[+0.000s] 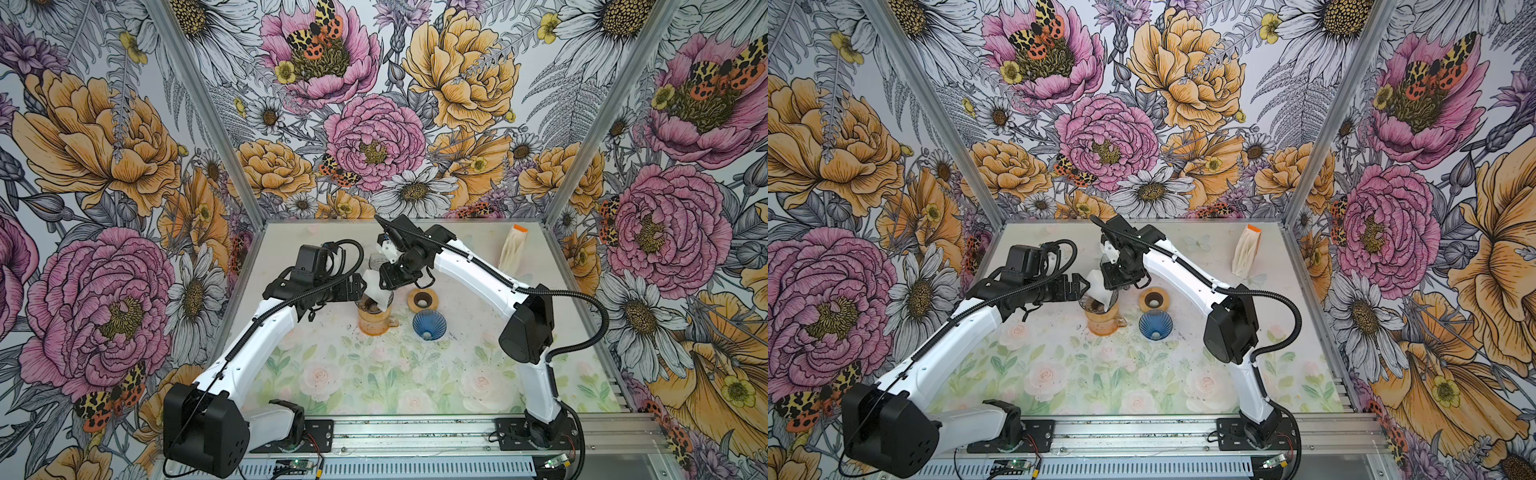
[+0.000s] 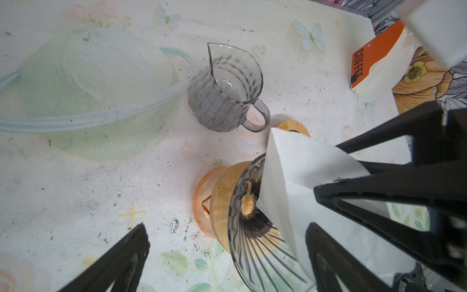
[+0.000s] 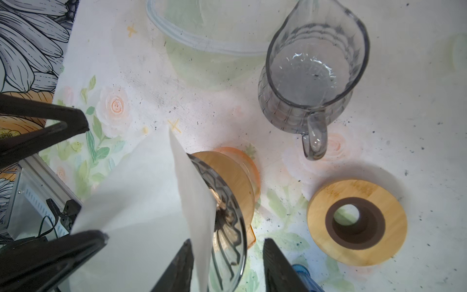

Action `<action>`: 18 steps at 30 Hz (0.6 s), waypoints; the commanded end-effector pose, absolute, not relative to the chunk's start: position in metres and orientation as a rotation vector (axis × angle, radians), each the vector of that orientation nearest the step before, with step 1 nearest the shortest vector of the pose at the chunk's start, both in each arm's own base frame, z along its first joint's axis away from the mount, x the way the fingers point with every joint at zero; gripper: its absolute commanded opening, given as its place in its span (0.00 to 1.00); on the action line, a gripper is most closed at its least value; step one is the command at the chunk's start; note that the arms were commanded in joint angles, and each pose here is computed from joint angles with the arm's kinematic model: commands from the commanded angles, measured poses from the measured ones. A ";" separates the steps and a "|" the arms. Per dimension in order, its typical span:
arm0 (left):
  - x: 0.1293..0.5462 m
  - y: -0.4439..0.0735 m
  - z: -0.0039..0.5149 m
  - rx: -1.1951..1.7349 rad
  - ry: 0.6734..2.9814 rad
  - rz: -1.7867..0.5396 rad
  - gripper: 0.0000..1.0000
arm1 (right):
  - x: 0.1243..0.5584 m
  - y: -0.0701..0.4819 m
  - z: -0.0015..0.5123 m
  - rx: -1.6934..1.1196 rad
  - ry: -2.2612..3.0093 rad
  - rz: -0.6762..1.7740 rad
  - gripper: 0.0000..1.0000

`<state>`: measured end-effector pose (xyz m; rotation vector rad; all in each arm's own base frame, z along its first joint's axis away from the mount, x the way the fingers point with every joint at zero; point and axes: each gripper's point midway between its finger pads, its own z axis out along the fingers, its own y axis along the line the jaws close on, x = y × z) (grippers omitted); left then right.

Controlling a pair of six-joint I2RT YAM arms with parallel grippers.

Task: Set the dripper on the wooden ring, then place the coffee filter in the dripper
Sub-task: 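Lower the filter into the dripper cone with the right gripper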

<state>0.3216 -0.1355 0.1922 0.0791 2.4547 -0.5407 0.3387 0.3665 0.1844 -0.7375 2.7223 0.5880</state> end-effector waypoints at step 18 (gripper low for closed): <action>0.324 -0.137 0.177 0.122 2.508 -0.529 0.96 | 0.338 0.370 0.174 -0.671 2.729 0.608 0.46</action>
